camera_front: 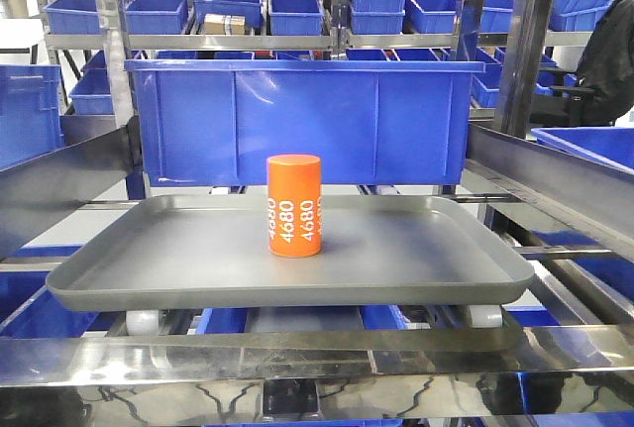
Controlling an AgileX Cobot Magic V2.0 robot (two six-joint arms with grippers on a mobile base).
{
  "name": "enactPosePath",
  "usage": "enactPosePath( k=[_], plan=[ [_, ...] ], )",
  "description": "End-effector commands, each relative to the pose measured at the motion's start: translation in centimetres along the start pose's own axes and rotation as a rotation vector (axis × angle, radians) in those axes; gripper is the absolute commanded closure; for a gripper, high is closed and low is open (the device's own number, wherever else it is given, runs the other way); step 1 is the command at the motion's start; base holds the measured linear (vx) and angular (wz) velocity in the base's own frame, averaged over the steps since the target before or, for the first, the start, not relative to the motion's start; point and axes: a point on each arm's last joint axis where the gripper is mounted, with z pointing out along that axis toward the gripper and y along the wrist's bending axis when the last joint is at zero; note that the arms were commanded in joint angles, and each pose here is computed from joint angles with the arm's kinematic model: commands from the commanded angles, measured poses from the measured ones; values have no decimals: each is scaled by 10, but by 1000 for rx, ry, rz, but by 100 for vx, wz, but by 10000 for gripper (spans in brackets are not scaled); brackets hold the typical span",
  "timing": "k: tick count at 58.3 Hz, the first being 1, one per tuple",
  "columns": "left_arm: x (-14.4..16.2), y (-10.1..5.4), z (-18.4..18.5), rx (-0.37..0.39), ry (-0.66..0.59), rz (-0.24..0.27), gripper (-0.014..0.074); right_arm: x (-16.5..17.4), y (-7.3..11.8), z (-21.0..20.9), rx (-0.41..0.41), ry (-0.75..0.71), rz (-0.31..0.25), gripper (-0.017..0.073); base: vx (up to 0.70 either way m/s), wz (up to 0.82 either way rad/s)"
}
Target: Grab orange capacitor from left shelf to right conveyor
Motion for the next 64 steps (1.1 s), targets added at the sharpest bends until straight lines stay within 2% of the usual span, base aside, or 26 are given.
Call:
enactPosePath(
  k=[1, 36, 47, 53, 64],
  plan=[
    [-18, -2, -2, 17, -116, -10, 600, -7, 1, 0, -3, -84, -15, 566, 0, 0],
    [-18, -2, -2, 17, -116, -10, 600, -7, 1, 0, -4, -88, -15, 566, 0, 0],
    [-18, -2, -2, 17, -116, -10, 600, -20, 1, -2, -13, -211, -15, 566, 0, 0],
    [-18, -2, -2, 17, -116, -10, 600, -41, 0, -4, -9, -265, 0, 566, 0, 0],
    [-18, -2, -2, 17, -116, -10, 600, -123, -9, -21, 28, -372, -5, 566, 0, 0]
  ],
)
